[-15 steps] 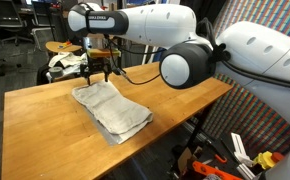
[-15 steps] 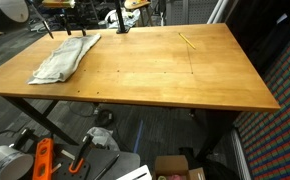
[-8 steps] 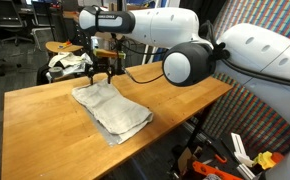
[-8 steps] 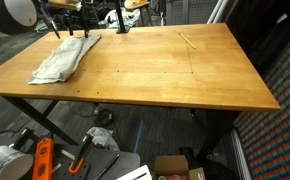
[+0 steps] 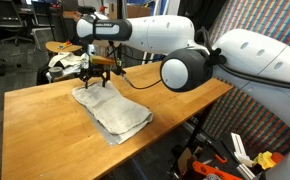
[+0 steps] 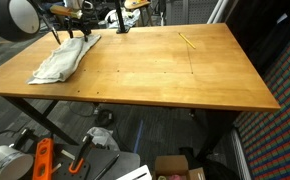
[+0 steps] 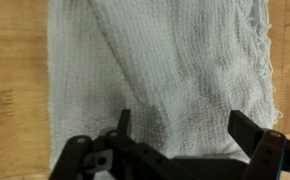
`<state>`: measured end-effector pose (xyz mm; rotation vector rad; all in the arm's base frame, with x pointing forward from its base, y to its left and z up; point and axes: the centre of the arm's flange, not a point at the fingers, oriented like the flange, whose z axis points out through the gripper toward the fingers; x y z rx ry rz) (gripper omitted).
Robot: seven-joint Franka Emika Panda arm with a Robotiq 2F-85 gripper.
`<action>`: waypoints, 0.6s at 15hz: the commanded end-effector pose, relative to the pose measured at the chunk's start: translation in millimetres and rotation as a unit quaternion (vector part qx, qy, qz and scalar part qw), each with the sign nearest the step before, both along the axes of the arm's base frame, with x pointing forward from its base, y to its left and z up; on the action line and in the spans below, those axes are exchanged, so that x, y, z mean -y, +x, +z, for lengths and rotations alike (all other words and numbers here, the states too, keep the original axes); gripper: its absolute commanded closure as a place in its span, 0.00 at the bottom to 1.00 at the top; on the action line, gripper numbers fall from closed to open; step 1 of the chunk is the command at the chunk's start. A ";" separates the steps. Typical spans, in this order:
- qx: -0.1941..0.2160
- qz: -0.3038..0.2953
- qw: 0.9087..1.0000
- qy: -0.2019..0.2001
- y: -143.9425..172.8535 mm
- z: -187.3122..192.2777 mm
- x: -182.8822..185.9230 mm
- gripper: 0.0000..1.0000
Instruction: Fold the white towel in half
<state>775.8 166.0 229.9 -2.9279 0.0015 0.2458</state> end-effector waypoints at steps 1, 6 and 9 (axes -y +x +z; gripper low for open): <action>0.046 0.007 0.999 0.005 -72.7 -16.0 4.6 0.00; 0.080 0.037 0.996 -0.030 -63.8 -21.4 16.0 0.00; 0.083 0.050 0.994 -0.048 -61.5 -20.6 23.1 0.00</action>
